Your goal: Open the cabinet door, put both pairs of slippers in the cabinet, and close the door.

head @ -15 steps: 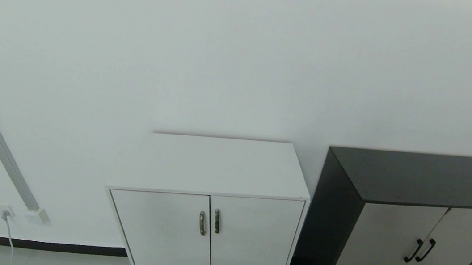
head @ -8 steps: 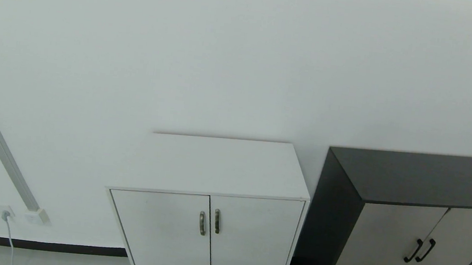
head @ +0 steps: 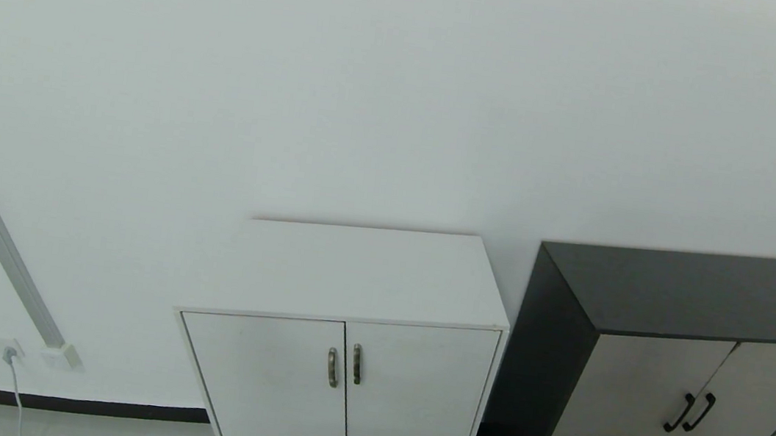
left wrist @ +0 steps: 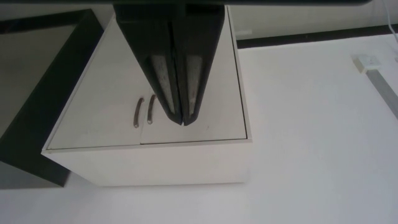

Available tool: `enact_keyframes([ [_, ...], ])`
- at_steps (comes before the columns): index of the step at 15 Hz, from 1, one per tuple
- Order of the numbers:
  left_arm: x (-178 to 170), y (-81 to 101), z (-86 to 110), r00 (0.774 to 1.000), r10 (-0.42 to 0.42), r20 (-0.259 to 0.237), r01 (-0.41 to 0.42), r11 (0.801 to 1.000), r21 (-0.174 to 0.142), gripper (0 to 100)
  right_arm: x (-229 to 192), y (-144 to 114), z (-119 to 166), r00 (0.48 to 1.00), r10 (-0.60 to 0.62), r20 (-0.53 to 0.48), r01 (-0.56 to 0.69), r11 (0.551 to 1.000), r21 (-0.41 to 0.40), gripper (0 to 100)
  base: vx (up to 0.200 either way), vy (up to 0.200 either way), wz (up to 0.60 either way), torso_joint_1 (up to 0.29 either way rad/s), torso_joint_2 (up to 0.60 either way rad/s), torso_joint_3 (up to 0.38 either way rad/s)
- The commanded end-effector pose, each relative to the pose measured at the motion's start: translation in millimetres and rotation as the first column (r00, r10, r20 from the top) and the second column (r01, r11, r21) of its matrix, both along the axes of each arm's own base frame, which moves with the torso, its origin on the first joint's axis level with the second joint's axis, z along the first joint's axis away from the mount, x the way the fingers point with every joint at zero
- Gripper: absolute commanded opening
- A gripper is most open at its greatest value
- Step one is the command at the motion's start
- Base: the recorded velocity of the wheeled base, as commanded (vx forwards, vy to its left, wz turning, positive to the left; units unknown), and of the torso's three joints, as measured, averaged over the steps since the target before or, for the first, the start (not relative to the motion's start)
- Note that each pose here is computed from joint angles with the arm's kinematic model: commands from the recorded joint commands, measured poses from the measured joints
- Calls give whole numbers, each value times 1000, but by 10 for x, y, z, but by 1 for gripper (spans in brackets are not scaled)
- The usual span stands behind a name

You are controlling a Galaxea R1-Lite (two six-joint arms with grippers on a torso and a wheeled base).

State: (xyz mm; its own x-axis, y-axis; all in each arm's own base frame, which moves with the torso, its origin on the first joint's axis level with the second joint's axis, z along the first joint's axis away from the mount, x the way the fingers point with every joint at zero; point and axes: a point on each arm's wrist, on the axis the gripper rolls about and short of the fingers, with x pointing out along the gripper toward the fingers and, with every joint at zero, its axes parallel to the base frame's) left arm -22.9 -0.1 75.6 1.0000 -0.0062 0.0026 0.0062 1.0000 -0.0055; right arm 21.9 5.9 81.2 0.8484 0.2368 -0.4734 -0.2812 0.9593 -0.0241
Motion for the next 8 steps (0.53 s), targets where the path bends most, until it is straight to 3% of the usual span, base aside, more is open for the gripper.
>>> enact_keyframes([
  [1,1,0,1,1000,0,-1,0,1000,-1,0,-6,-1,3,1000,0,9,0,1000,1,0,0,0,0,0,0,0],
  [8,1,0,1,1000,-2,-1,2,1000,-1,0,-114,-17,-37,998,57,38,-58,998,38,0,0,0,0,0,0,0],
])
